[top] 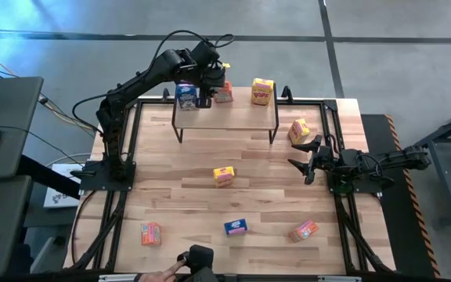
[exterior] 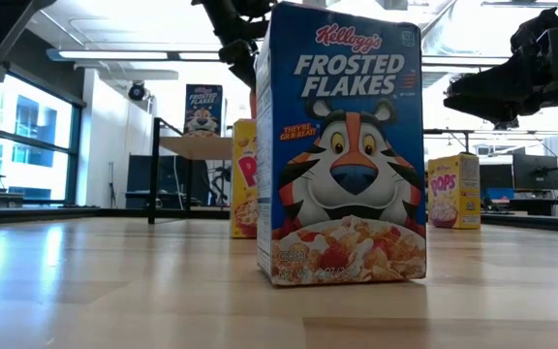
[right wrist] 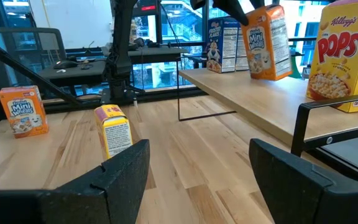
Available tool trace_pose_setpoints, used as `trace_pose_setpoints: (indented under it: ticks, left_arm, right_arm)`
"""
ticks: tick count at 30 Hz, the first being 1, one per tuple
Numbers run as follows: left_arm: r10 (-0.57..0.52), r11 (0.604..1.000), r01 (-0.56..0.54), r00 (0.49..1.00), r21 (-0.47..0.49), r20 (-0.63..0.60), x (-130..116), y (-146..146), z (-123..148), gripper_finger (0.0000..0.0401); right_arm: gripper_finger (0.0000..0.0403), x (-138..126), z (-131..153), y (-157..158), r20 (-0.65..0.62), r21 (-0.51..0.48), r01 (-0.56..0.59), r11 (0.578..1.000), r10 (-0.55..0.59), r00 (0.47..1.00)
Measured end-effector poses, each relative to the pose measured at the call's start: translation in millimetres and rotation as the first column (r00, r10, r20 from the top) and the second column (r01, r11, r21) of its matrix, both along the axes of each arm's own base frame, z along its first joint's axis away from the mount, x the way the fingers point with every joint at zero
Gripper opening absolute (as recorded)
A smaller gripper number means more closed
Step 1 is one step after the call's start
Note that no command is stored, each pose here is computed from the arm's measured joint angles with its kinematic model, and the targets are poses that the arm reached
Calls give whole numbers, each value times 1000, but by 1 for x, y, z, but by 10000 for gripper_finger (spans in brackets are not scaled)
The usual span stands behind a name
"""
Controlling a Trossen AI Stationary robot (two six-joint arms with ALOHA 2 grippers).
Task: Stack cereal on shelf
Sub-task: Put the top orange cereal box on the shelf
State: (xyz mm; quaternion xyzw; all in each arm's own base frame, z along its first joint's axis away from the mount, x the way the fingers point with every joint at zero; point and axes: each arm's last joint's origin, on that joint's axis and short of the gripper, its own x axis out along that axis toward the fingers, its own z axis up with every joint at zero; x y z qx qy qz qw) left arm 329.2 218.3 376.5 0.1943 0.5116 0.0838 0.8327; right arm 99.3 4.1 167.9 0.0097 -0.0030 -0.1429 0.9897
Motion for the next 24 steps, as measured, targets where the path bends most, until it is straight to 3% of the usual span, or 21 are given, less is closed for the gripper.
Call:
trace_pose_setpoints:
  ticks: [14, 24]
  left_arm:
    - [5, 1000, -6, 1000, 22, 18, 2, 1, 1, 215]
    - [31, 999, -32, 999, 39, 22, 2, 2, 3, 221]
  right_arm:
    - [268, 0, 0, 0, 0, 0, -1, 1000, 1, 1000]
    - [268, 0, 0, 0, 0, 0, 0, 1000, 0, 1000]
